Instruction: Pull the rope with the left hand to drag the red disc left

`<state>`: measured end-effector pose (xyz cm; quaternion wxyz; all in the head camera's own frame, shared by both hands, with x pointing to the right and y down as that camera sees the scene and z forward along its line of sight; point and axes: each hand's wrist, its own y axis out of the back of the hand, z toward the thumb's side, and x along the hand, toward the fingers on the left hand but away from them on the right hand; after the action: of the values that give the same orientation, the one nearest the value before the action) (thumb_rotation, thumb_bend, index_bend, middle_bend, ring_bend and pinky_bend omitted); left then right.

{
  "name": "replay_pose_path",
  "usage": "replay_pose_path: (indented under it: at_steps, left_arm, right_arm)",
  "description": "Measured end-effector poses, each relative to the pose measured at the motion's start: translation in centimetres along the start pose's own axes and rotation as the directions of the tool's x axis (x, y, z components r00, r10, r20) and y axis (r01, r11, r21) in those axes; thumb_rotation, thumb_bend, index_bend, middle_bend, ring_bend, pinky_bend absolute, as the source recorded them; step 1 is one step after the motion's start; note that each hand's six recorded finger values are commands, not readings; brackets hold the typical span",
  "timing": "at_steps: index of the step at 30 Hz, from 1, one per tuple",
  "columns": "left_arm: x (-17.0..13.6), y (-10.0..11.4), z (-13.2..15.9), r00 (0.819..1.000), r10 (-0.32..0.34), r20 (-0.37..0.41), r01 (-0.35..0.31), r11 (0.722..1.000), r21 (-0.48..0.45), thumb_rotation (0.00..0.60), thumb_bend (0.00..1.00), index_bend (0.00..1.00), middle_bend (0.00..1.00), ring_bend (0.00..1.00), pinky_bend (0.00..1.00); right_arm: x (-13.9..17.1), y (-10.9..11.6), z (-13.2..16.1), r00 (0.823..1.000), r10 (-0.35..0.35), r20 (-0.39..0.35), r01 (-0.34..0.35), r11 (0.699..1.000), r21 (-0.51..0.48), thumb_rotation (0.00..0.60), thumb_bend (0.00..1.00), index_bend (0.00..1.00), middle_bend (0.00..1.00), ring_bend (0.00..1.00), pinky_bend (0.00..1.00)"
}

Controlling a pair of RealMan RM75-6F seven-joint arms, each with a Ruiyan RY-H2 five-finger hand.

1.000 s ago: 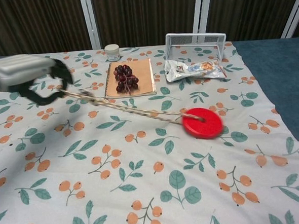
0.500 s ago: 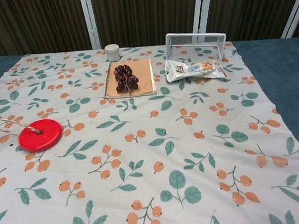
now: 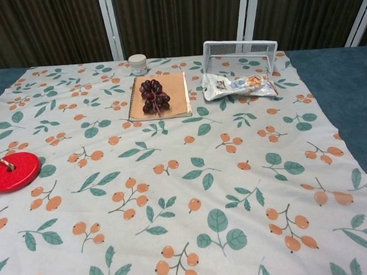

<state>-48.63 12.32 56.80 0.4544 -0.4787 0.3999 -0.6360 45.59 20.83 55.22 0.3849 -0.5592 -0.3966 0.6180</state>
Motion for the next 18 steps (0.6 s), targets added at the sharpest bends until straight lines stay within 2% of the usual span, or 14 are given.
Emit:
replay_pose_path:
  at_steps: [2, 5, 7, 8, 9, 10, 11, 13, 15, 18]
  left_arm:
    - [-0.1, -0.2, 2.1, 0.998, 0.002, 0.063, 0.002, 0.998, -0.064, 0.6, 0.77, 0.85, 0.3, 0.15, 0.29]
    - [-0.4, -1.1, 3.7, 0.993, -0.027, 0.118, 0.036, 0.996, -0.08, 0.6, 0.69, 0.7, 0.28, 0.15, 0.28]
    - [-0.7, -1.7, 4.2, 0.99, -0.043, 0.136, 0.053, 0.996, -0.074, 0.6, 0.58, 0.5, 0.24, 0.13, 0.27]
    - [-1.0, -2.0, 4.5, 0.987, -0.055, 0.15, 0.067, 0.995, -0.077, 0.6, 0.52, 0.36, 0.21, 0.12, 0.25]
    - [-1.2, -2.3, 4.7, 0.985, -0.065, 0.162, 0.08, 0.993, -0.084, 0.6, 0.45, 0.16, 0.16, 0.09, 0.22]
    - [-1.4, -2.7, 4.9, 0.981, -0.079, 0.175, 0.096, 0.991, -0.095, 0.6, 0.39, 0.05, 0.1, 0.05, 0.19]
    - [-1.9, -3.2, 5.1, 0.975, -0.104, 0.194, 0.127, 0.986, -0.109, 0.6, 0.37, 0.01, 0.06, 0.03, 0.17]
    - [-2.4, -4.1, 5.2, 0.964, -0.15, 0.218, 0.18, 0.976, -0.125, 0.6, 0.32, 0.0, 0.0, 0.0, 0.11]
    - [-2.9, -4.9, 5.3, 0.951, -0.203, 0.234, 0.237, 0.963, -0.127, 0.6, 0.29, 0.0, 0.0, 0.0, 0.08]
    - [-3.2, -5.0, 5.4, 0.939, -0.232, 0.252, 0.272, 0.953, -0.136, 0.6, 0.28, 0.0, 0.0, 0.0, 0.07]
  right_arm:
    - [0.1, 0.0, 0.0, 1.0, 0.001, 0.003, -0.001, 1.0, -0.011, 0.6, 0.35, 0.0, 0.0, 0.0, 0.0]
    - [0.2, 0.0, -0.2, 1.0, 0.003, 0.007, -0.003, 1.0, -0.023, 0.6, 0.35, 0.0, 0.0, 0.0, 0.0]
    - [0.3, 0.0, -0.4, 1.0, 0.004, 0.011, -0.003, 1.0, -0.024, 0.6, 0.35, 0.0, 0.0, 0.0, 0.0]
    - [0.3, 0.0, -0.5, 1.0, 0.004, 0.015, -0.003, 1.0, -0.024, 0.6, 0.35, 0.0, 0.0, 0.0, 0.0]
    - [0.3, 0.0, -0.6, 1.0, 0.004, 0.018, -0.003, 1.0, -0.024, 0.6, 0.35, 0.0, 0.0, 0.0, 0.0]
    - [0.3, 0.0, -0.7, 1.0, 0.004, 0.021, -0.004, 1.0, -0.025, 0.6, 0.35, 0.0, 0.0, 0.0, 0.0]
    - [0.3, 0.0, -0.7, 1.0, 0.005, 0.024, -0.004, 1.0, -0.027, 0.6, 0.35, 0.0, 0.0, 0.0, 0.0]
    - [0.2, 0.0, -0.7, 1.0, 0.005, 0.024, -0.004, 1.0, -0.03, 0.6, 0.35, 0.0, 0.0, 0.0, 0.0]
    - [0.2, 0.1, -0.6, 1.0, 0.005, 0.019, -0.005, 1.0, -0.03, 0.6, 0.35, 0.0, 0.0, 0.0, 0.0]
    - [0.1, 0.0, -0.3, 1.0, 0.006, 0.013, -0.005, 0.999, -0.032, 0.6, 0.35, 0.0, 0.0, 0.0, 0.0]
